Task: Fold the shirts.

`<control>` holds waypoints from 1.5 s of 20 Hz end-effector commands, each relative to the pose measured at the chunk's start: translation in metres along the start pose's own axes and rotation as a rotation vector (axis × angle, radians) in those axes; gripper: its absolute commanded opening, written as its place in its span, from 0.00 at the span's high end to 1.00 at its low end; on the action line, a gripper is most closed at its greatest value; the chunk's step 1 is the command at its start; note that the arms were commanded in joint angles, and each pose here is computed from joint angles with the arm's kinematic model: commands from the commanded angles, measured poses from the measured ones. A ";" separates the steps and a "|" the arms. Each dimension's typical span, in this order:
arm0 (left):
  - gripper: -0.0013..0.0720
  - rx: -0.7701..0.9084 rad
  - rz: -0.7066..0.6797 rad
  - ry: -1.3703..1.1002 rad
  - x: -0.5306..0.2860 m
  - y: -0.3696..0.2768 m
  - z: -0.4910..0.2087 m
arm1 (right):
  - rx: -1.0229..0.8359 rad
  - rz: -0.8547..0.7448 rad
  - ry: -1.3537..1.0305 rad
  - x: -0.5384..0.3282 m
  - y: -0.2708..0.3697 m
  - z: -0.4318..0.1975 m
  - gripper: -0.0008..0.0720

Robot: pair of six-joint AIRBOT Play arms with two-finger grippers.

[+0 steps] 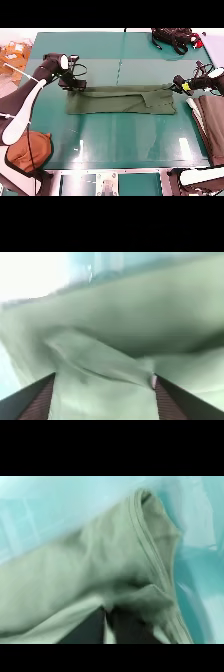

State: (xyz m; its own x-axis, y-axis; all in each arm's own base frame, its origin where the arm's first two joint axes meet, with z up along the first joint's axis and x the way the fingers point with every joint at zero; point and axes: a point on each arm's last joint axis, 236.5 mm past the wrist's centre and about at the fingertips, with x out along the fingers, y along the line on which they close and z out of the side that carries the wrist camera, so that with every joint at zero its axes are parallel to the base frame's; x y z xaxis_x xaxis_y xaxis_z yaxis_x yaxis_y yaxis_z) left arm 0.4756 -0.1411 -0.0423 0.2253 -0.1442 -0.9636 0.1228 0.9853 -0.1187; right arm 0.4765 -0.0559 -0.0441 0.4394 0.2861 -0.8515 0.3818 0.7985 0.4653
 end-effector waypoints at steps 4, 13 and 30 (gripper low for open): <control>0.00 -0.076 -0.067 -0.108 -0.001 0.001 0.030 | -0.052 0.016 -0.012 -0.023 0.003 0.029 0.30; 0.00 -0.020 0.022 -0.020 -0.060 0.014 0.026 | -0.094 0.232 0.279 -0.008 -0.050 -0.021 0.16; 0.95 0.002 -0.209 0.005 -0.077 -0.042 0.021 | -0.126 0.342 0.374 0.058 -0.023 -0.027 0.96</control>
State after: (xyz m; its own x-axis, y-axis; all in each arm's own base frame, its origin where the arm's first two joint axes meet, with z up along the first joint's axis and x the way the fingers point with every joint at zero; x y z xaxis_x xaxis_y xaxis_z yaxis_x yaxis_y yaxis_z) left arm 0.4739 -0.1670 0.0388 0.1895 -0.3172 -0.9292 0.1636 0.9434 -0.2886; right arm 0.4703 -0.0425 -0.1140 0.1957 0.6908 -0.6960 0.1667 0.6760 0.7178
